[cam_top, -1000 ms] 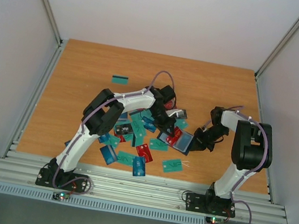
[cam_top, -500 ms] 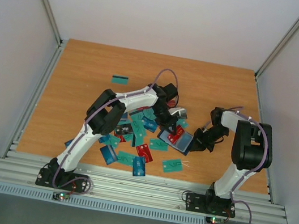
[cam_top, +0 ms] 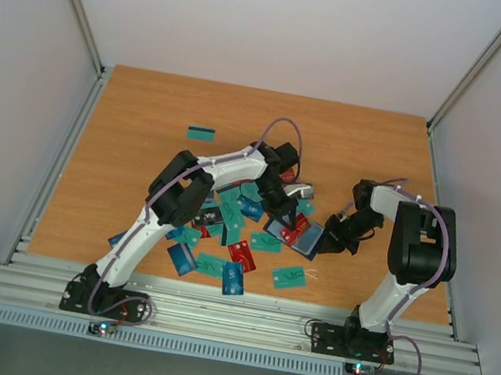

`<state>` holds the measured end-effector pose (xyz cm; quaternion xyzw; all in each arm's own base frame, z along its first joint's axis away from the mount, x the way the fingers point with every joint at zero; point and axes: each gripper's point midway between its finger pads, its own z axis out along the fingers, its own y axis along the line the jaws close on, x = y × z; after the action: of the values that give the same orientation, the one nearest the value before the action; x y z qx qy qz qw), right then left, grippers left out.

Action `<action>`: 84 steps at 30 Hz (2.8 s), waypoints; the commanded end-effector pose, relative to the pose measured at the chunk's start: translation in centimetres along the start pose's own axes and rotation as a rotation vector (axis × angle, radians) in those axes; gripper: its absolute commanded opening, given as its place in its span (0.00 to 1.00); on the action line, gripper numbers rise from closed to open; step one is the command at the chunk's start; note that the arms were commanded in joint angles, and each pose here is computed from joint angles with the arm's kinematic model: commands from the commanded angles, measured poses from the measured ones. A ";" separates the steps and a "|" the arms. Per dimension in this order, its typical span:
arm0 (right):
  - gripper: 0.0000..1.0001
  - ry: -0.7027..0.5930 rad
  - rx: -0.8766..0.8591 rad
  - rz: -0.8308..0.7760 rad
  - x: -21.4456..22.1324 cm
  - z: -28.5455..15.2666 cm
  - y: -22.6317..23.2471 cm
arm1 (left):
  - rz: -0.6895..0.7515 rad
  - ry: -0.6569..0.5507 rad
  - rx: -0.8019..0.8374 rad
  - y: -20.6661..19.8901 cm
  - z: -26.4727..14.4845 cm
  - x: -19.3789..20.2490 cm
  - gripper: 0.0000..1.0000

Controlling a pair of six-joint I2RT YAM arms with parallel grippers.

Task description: Put the credit cards into the card holder

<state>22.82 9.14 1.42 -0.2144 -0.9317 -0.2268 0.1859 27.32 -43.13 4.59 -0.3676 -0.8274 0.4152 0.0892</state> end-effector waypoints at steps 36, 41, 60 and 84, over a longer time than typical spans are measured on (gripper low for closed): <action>0.04 0.002 0.002 -0.004 -0.3 0.6 -0.4 | -0.231 -0.064 0.084 0.4 3.9 -0.8 0.00; 0.04 0.005 0.000 -0.003 -0.3 0.6 -0.4 | -0.243 -0.045 0.043 0.9 4.6 -0.2 0.00; 0.04 0.002 -0.012 -0.007 -0.4 0.5 -0.1 | -0.267 -0.048 0.040 0.4 5.0 -0.5 0.02; 0.04 -0.023 -0.027 -0.013 -0.5 -0.3 0.5 | -0.230 -0.039 -0.090 -1.6 0.8 -0.3 0.52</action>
<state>22.91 9.38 1.54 -0.2155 -0.9290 -0.2365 0.1862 26.00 -45.48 3.93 -0.2550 -0.8704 0.4031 0.1219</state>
